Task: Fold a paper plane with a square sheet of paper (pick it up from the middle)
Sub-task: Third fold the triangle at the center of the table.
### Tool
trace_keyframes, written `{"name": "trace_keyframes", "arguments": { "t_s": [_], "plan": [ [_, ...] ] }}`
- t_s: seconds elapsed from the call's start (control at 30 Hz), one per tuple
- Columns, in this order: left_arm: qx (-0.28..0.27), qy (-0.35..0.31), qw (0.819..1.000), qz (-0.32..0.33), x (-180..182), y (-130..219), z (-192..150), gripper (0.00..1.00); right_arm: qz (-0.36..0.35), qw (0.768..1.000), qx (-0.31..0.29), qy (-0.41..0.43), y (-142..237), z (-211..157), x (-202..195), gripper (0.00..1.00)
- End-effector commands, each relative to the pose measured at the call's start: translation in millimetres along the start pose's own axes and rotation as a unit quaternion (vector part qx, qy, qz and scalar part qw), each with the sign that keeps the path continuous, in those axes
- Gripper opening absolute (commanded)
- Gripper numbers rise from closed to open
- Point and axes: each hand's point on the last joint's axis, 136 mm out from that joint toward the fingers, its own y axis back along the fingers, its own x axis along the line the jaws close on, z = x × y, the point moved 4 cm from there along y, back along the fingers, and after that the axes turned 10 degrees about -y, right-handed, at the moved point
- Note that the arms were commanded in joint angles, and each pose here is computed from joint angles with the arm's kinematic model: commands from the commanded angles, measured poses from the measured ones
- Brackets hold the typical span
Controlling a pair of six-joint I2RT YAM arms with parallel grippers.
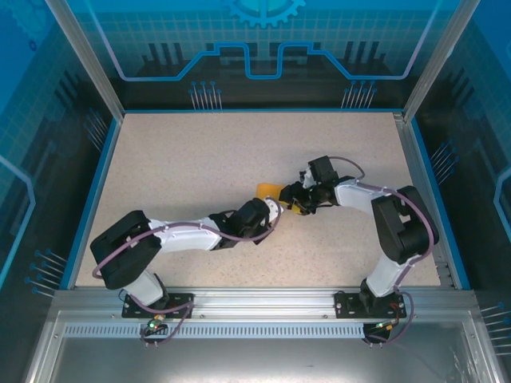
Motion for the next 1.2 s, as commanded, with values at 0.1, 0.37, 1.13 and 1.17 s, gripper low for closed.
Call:
{"name": "trace_keyframes", "arguments": {
  "t_s": [0.1, 0.37, 1.13, 1.17],
  "plan": [
    [-0.016, 0.118, 0.986, -0.120, 3, 16, 11, 0.00, -0.016, 0.999, -0.046, 0.000, 28, 5, -15, 0.64],
    [-0.003, 0.192, 0.958, -0.211, 13, 8, 14, 0.00, 0.005, 0.999, -0.024, 0.025, 23, 3, -1, 0.59],
    [0.009, 0.276, 0.917, -0.289, 26, -5, 10, 0.02, -0.050, 0.995, 0.014, 0.086, -25, 12, 31, 0.34],
    [0.010, 0.276, 0.916, -0.290, 26, -5, 10, 0.02, -0.056, 0.995, 0.018, 0.084, -29, 13, 31, 0.33]
  ]
}}
